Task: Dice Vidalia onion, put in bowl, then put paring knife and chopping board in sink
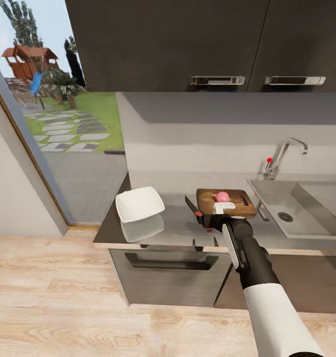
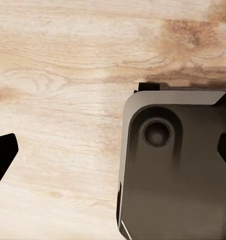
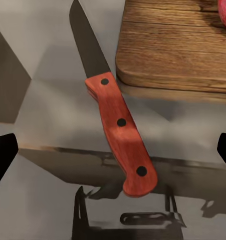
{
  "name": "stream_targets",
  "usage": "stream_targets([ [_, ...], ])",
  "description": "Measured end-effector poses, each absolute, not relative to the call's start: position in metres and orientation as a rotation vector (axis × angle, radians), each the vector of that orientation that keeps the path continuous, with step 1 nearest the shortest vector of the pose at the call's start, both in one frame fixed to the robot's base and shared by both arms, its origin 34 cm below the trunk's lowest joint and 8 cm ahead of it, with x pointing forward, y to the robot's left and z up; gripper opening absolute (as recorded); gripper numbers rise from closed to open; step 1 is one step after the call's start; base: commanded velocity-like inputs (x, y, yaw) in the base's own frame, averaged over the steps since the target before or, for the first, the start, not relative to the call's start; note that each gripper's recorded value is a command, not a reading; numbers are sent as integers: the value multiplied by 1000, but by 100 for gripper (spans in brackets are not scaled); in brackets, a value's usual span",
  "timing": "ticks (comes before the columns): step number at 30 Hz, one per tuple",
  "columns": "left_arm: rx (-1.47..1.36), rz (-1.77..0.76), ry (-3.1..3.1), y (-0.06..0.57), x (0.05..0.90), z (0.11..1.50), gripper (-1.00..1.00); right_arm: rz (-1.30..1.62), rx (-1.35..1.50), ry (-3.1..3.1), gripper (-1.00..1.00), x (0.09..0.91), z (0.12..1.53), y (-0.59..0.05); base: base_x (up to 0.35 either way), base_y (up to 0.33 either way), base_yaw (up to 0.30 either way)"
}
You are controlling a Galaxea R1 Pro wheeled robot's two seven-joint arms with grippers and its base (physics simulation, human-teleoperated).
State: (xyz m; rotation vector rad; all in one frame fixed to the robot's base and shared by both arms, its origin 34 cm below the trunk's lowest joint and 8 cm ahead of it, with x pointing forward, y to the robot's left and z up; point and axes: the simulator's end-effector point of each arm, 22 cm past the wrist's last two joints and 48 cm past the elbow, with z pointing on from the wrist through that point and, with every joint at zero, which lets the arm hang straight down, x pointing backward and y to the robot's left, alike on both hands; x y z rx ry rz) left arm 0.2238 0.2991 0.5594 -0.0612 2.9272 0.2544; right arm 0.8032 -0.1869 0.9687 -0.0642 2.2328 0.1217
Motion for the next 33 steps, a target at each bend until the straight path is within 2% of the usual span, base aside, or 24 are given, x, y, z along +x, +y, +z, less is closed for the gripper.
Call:
stream_targets([
  [33, -60, 256, 2939, 299, 219, 558, 100, 88, -76, 2246, 100, 804, 960, -191, 14, -18, 0],
])
